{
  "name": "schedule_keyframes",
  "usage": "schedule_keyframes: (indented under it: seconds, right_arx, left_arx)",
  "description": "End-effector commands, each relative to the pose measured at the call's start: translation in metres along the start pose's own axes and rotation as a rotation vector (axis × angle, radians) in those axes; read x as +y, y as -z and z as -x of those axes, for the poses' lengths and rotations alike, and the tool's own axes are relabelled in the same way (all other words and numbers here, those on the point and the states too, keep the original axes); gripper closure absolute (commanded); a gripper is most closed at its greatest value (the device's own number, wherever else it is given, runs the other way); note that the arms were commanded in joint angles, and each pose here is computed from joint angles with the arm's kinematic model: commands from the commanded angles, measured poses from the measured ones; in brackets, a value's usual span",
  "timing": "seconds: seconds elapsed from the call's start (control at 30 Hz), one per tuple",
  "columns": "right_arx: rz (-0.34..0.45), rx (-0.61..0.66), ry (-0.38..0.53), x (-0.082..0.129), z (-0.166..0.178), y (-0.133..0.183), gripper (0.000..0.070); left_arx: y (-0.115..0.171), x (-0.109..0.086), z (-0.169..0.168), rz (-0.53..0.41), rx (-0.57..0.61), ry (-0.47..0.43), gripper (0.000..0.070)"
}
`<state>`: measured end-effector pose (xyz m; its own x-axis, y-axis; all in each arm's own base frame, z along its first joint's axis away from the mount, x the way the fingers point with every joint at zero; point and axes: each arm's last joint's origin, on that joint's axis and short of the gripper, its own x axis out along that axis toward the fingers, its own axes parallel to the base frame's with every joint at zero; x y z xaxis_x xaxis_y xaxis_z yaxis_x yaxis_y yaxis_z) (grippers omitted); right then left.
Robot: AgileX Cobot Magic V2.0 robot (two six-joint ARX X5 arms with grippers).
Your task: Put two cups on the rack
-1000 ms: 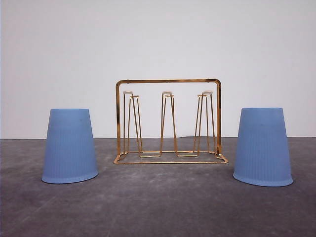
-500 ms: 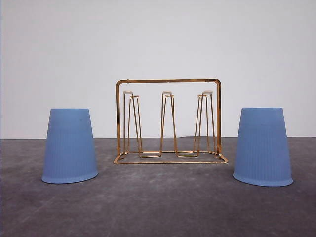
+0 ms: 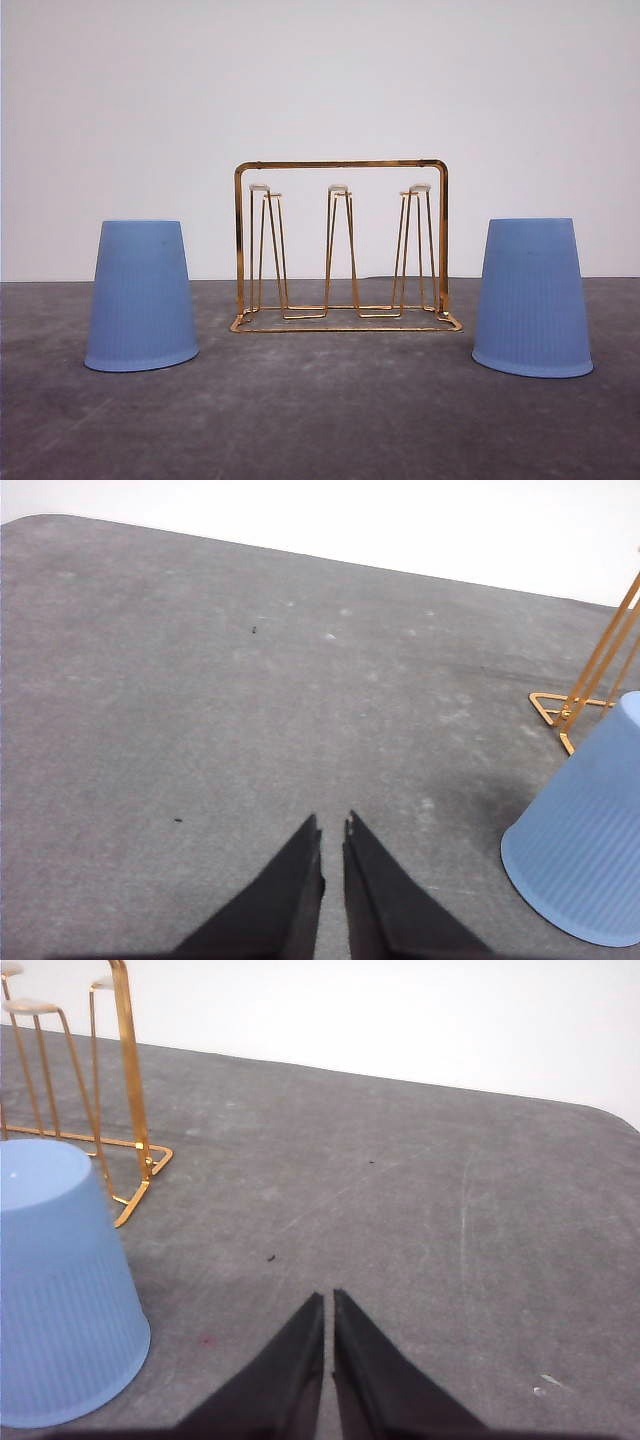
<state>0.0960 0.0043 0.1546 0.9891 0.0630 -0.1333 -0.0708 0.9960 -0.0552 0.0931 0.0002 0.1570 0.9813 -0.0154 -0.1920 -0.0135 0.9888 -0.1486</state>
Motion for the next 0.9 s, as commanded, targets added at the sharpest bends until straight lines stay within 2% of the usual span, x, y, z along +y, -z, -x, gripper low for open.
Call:
schedule_keyframes:
  seconds: [0.0,0.1,0.23,0.33,0.53,0.63,0.73,0.87]
  right_arx:
    - [-0.039,-0.008,-0.002,0.000,0.000,0.000,0.0685]
    - [-0.098,-0.023,-0.021,0.000,0.000,-0.001,0.0685]
    - [-0.191,-0.072,-0.092,0.002,0.002,-0.010,0.0693]
    - [-0.276,-0.085,-0.109,0.002,0.007,-0.025,0.0694]
    - [-0.302,-0.035,-0.113,-0.001,0.016,-0.072,0.0694]
    - [-0.307,0.024,-0.136,-0.002,0.012,-0.098,0.0694]
    - [-0.316,0.119,-0.179,-0.002,0.001,-0.121,0.0694]
    - [-0.294,0.271,-0.263,0.000,-0.022,-0.137,0.0694]
  left_arx:
    - [0.005,0.001,-0.001,0.007,0.021,-0.003,0.0677]
    - [0.004,0.001,-0.001,0.050,0.010,0.003,0.0677]
    - [-0.004,-0.003,0.000,0.106,-0.032,0.091,0.0689]
    - [-0.017,-0.005,0.005,0.172,-0.052,0.104,0.0689]
    - [-0.068,-0.013,0.020,0.206,-0.021,0.100,0.0688]
    - [-0.102,-0.019,0.021,0.179,0.052,0.120,0.0689]
    - [-0.134,-0.026,0.016,0.096,0.151,0.160,0.0688]
    - [-0.161,-0.033,-0.004,0.015,0.252,0.183,0.0683]
